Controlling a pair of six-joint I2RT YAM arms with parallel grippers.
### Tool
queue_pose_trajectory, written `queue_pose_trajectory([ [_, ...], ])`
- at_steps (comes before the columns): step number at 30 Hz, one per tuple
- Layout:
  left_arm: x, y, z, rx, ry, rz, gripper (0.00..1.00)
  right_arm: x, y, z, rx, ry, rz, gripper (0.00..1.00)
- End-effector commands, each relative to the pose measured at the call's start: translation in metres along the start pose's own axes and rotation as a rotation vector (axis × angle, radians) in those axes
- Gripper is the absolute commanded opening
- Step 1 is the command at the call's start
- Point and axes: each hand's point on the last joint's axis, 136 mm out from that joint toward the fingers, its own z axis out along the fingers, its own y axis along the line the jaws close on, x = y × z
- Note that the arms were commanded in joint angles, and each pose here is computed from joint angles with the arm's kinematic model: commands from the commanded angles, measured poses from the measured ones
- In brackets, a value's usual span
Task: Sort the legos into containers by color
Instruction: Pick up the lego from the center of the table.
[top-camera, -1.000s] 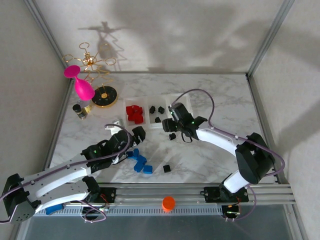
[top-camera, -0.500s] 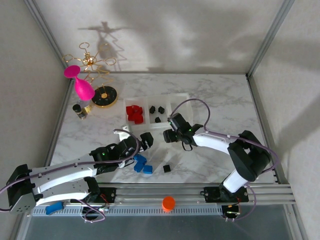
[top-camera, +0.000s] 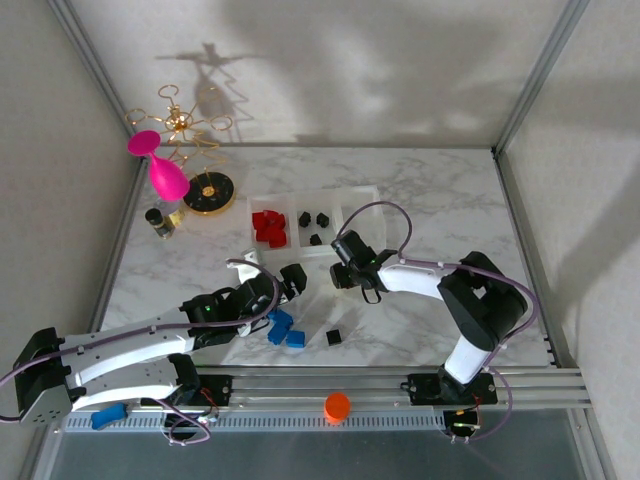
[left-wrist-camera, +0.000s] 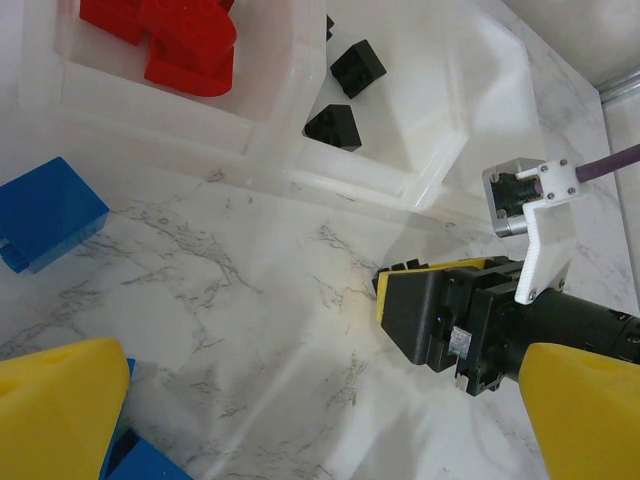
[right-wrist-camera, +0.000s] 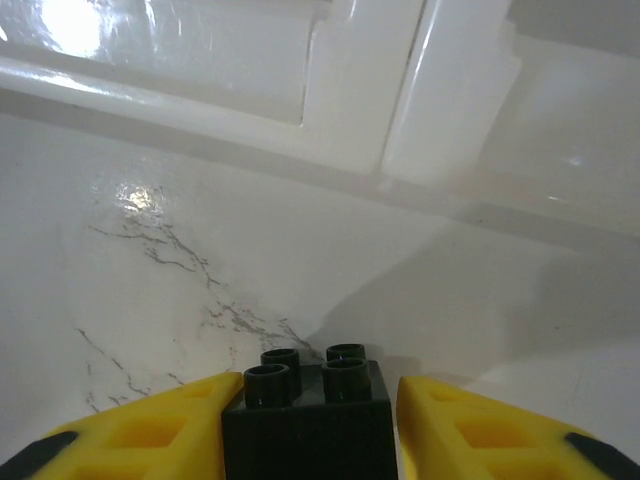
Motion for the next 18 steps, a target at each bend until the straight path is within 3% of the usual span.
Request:
queue_pose_trajectory([
  [1,-0.003,0.006,0.000,-0.026,-0.032,-0.012,1.00,-0.011,0.007,-0.004,-0.009,-0.026,-0.003,0.38],
  [11,-0.014,0.007,-0.007,-0.028,-0.071,0.000,1.00,-0.051,0.019,-0.043,-0.050,-0.133,0.002,0.30],
  [18,-0.039,0.011,-0.020,-0.059,-0.148,0.022,1.00,-0.095,0.028,-0.046,-0.037,-0.205,0.013,0.29],
])
